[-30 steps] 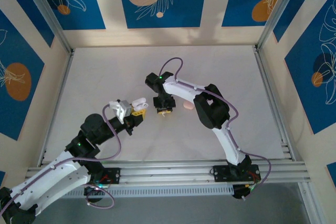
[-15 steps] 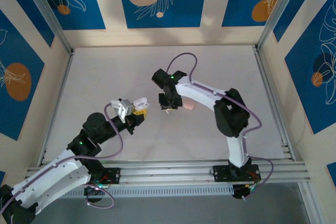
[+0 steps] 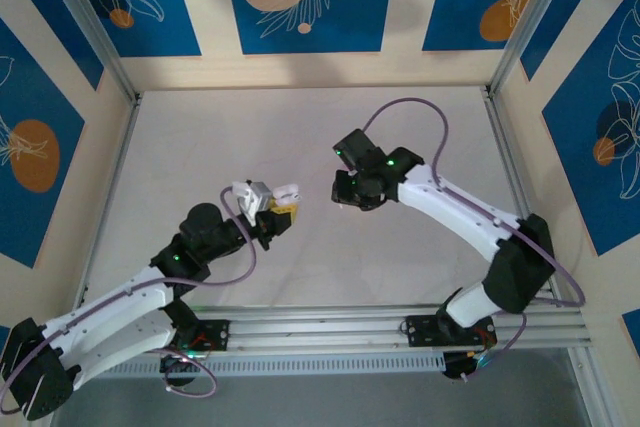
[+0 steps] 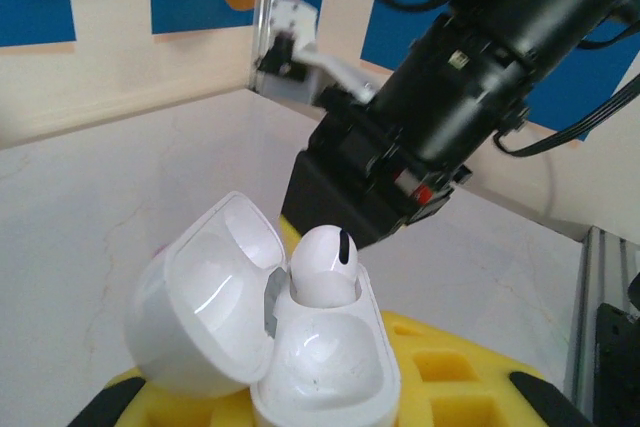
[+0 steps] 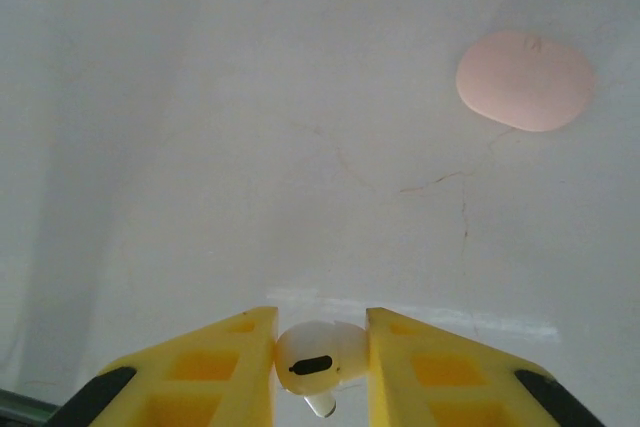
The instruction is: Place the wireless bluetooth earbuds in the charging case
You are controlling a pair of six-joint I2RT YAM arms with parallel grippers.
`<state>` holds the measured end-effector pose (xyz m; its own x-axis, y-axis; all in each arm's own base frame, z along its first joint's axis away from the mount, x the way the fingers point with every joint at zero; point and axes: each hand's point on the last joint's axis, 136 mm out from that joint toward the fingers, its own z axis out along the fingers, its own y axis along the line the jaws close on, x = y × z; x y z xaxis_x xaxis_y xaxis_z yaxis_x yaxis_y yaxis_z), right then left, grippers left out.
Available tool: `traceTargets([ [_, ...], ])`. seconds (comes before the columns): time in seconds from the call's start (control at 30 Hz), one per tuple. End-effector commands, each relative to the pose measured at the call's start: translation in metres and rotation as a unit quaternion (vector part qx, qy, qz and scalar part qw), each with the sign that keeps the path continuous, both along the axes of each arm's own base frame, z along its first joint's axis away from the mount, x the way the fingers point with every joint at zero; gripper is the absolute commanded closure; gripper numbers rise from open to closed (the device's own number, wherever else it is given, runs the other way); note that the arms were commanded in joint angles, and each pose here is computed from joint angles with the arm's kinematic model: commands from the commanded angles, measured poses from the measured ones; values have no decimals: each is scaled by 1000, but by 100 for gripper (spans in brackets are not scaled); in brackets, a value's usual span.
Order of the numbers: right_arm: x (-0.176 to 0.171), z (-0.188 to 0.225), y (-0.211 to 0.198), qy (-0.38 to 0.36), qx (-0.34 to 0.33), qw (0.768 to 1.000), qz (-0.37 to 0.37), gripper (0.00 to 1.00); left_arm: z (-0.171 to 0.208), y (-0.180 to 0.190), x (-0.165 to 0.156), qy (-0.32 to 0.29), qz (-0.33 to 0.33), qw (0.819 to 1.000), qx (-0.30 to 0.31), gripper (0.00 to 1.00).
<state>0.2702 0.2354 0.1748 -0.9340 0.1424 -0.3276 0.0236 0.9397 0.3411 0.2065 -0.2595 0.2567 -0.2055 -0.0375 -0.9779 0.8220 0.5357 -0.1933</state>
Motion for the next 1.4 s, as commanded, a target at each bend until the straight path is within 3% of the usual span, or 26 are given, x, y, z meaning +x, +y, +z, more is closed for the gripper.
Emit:
traceTargets([
  [0.0, -1, 20, -8, -29, 38, 999, -25, 73, 36, -12, -6, -31, -23, 998, -42, 89],
  [0.43, -14, 70, -25, -101, 141, 984, -47, 73, 29, -37, -4, -44, -33, 998, -40, 89],
  [0.7, -28, 124, -17, -194, 231, 953, -30, 73, 28, -52, -7, -91, -31, 995, -37, 89],
  [0.97, -45, 156, 16, -255, 252, 933, 29, 73, 29, -64, -3, -117, -16, 992, -37, 89],
  [1.37, -55, 149, 50, -256, 244, 933, 72, 73, 37, -66, 1, -132, 2, 990, -49, 88],
])
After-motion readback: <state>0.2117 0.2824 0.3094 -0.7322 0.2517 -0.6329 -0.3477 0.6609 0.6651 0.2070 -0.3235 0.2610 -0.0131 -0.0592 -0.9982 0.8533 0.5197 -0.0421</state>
